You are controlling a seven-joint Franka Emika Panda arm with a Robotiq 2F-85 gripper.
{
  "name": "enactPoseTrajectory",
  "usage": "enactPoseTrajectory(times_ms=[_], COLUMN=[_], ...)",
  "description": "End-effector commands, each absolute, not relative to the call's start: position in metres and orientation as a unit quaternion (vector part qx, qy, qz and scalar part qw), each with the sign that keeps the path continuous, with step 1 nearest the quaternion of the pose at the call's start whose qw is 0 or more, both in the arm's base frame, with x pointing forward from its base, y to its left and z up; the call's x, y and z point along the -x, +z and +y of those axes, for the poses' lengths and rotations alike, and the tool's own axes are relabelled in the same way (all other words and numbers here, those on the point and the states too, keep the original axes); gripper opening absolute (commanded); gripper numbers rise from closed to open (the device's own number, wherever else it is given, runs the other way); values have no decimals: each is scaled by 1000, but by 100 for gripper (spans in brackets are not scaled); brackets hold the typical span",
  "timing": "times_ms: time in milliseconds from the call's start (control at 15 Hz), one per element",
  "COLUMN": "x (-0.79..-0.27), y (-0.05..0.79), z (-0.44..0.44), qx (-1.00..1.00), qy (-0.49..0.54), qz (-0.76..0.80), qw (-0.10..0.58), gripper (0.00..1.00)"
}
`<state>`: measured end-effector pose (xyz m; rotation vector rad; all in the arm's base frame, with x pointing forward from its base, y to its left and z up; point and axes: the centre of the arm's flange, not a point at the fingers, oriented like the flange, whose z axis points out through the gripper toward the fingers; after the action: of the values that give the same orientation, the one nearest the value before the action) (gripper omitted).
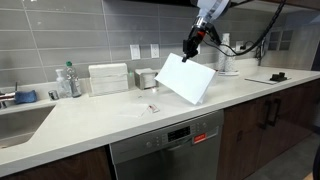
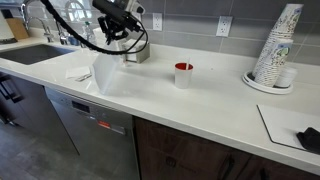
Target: Fold the paper towel in half, then turn it to the right
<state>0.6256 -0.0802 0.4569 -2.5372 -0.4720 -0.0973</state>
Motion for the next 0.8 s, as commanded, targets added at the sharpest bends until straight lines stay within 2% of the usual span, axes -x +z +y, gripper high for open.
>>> enactPoseTrajectory(times_ms=[0,200,467,733], x=[-666,-689,-714,-732], y=[419,379,338,331], z=[-122,-147,-164,-167], qx=[921,921,947,964], qy=[3,29,8,-33], qz=[-148,-65,43,110], qw=[361,383,319,240], gripper=[4,3,1,2])
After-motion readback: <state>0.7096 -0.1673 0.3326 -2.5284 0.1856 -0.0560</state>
